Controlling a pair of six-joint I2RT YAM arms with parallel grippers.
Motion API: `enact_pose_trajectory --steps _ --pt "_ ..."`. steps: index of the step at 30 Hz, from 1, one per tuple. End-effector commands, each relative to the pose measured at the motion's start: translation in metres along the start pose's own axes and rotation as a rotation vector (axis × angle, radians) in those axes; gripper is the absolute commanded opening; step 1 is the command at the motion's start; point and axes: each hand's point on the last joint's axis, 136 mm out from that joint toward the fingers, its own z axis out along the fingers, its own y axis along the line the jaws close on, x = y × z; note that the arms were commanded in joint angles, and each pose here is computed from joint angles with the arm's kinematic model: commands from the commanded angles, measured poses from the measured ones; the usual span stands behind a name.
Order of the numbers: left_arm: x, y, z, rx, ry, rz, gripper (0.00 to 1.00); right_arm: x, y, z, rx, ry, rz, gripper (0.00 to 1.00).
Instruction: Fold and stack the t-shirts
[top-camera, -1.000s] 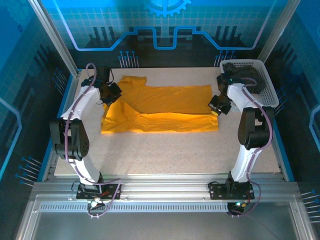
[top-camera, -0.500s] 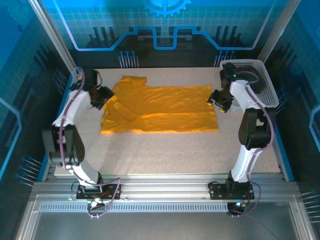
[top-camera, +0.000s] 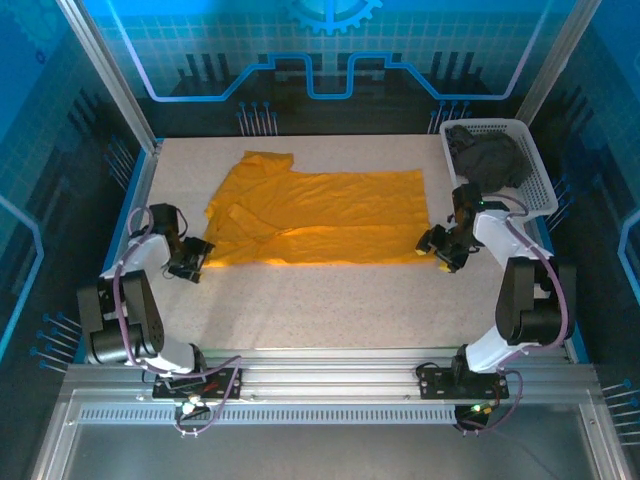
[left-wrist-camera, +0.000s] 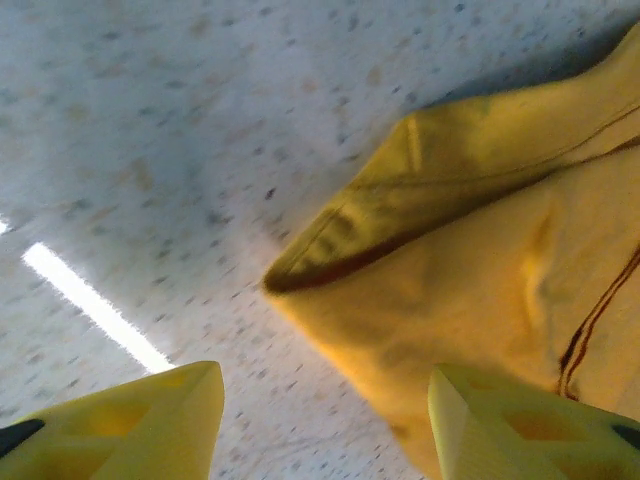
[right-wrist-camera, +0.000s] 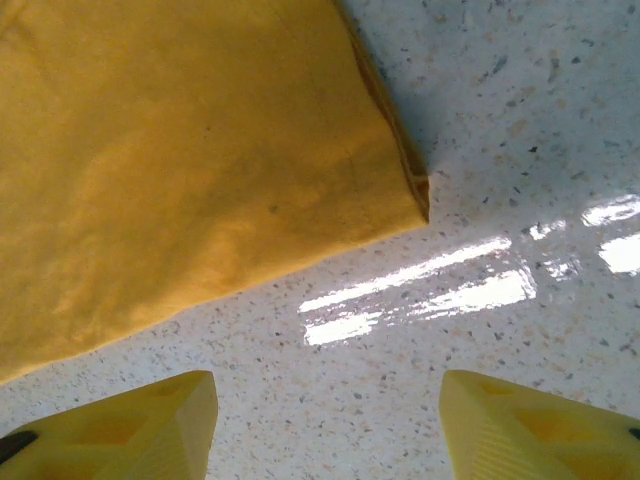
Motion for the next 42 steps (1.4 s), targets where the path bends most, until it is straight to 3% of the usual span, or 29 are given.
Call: enact_pose_trajectory --steps 1,10,14,20,31,35,42 --pt "-0.013 -0.019 0.009 0.061 -0.013 -0.009 0.52 -0.017 0.01 0.01 -0.066 -0.024 0.018 0.61" --pt "-0.031 -0.025 0.024 0.034 -0.047 0.01 0.21 -0.026 -0.007 0.034 0.056 0.005 0.081 0.47" --pt "-0.038 -0.024 0.021 0.0 -0.071 0.037 0.0 -0.035 -0.009 0.044 0.116 0.01 0.089 0.35" --pt "-0.045 -0.018 0.002 -0.05 -0.122 0.071 0.0 -0.04 -0.015 0.045 0.255 -0.004 0.045 0.0" --pt "-0.023 0.027 -0.032 -0.177 -0.137 0.115 0.0 -0.006 -0.046 0.005 0.343 -0.076 0.032 0.0" --pt "-0.015 0.046 -0.045 -0.214 -0.167 0.124 0.0 0.008 -0.057 0.0 0.35 -0.062 0.038 0.0" --pt "0.017 0.087 -0.038 -0.261 -0.098 0.045 0.02 0.036 -0.071 0.004 0.358 -0.003 0.074 0.0"
